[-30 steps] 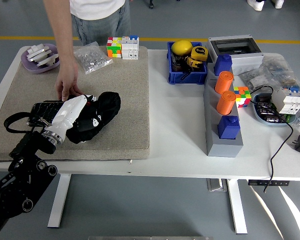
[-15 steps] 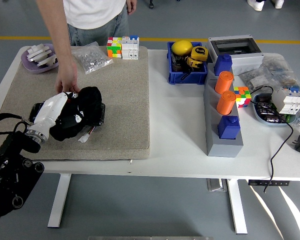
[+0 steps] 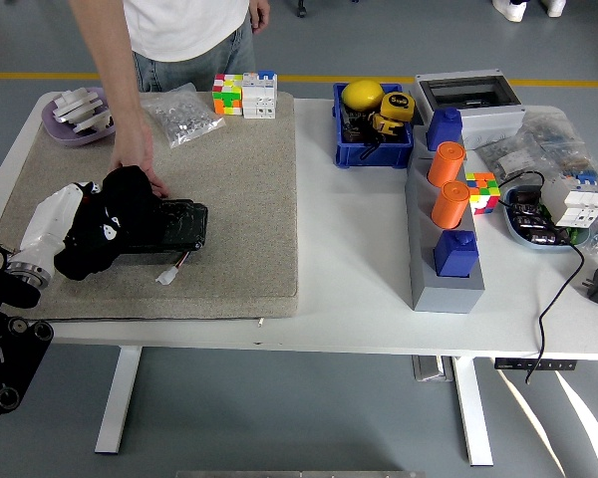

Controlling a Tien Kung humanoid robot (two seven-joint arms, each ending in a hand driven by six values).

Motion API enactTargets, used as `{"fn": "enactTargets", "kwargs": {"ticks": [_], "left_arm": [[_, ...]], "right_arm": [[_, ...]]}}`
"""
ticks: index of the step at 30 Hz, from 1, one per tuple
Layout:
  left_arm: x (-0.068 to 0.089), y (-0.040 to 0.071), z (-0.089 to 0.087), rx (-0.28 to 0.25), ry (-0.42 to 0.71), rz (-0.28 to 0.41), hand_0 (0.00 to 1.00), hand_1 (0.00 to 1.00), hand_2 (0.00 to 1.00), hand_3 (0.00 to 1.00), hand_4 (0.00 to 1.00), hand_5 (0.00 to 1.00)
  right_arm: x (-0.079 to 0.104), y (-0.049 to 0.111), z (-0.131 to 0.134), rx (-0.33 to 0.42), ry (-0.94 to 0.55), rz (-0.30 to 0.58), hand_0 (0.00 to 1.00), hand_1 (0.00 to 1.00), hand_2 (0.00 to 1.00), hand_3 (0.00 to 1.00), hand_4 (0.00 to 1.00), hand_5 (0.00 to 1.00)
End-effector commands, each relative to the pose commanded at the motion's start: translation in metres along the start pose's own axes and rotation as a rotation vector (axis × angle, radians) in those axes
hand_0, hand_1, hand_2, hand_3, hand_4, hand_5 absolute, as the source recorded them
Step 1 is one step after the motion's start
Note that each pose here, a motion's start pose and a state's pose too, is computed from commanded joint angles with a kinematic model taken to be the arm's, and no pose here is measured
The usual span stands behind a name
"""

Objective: Pick the rag up,wipe the panel,place it on the desk

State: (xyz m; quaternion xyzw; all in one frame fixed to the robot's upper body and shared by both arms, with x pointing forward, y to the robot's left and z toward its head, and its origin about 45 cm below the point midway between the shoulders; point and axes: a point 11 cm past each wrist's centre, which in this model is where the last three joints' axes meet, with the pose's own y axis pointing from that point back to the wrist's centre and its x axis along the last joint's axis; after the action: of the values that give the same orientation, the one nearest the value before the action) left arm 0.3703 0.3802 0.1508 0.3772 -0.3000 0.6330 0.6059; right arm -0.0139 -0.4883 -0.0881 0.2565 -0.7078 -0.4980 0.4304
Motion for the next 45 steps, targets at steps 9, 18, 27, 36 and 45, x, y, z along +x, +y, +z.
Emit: {"fn": "enactTargets", "kwargs": {"ticks": [9, 18, 27, 36, 45], "left_arm": [[0.025, -0.001, -0.026, 0.062, 0.002, 0.064, 0.305, 0.170, 0.562, 0.372, 0.002, 0.002], [0.039, 0.001, -0.045, 0.117, 0.009, 0.100, 0.305, 0.171, 0.563, 0.372, 0.002, 0.002], [0.043, 0.003, -0.052, 0.135, 0.020, 0.118, 0.301, 0.176, 0.562, 0.373, 0.002, 0.002], [0.032, 0.001, -0.038, 0.100, 0.025, 0.098, 0.301, 0.177, 0.560, 0.373, 0.002, 0.002], [0.008, -0.001, -0.007, 0.026, 0.022, 0.038, 0.300, 0.178, 0.559, 0.374, 0.002, 0.002]], "right_arm": [[-0.001, 0.000, 0.000, -0.002, -0.001, -0.005, 0.755, 0.627, 0.683, 0.619, 0.998, 0.509], [-0.004, 0.000, 0.000, 0.000, -0.009, -0.012, 0.758, 0.627, 0.683, 0.620, 0.998, 0.511], [-0.005, 0.000, 0.000, 0.001, -0.014, -0.016, 0.756, 0.627, 0.685, 0.622, 0.998, 0.514], [-0.006, 0.000, -0.002, 0.006, -0.018, -0.019, 0.756, 0.627, 0.685, 0.624, 0.998, 0.515], [-0.005, 0.000, 0.000, 0.003, -0.020, -0.017, 0.756, 0.627, 0.685, 0.624, 0.998, 0.517]]}}
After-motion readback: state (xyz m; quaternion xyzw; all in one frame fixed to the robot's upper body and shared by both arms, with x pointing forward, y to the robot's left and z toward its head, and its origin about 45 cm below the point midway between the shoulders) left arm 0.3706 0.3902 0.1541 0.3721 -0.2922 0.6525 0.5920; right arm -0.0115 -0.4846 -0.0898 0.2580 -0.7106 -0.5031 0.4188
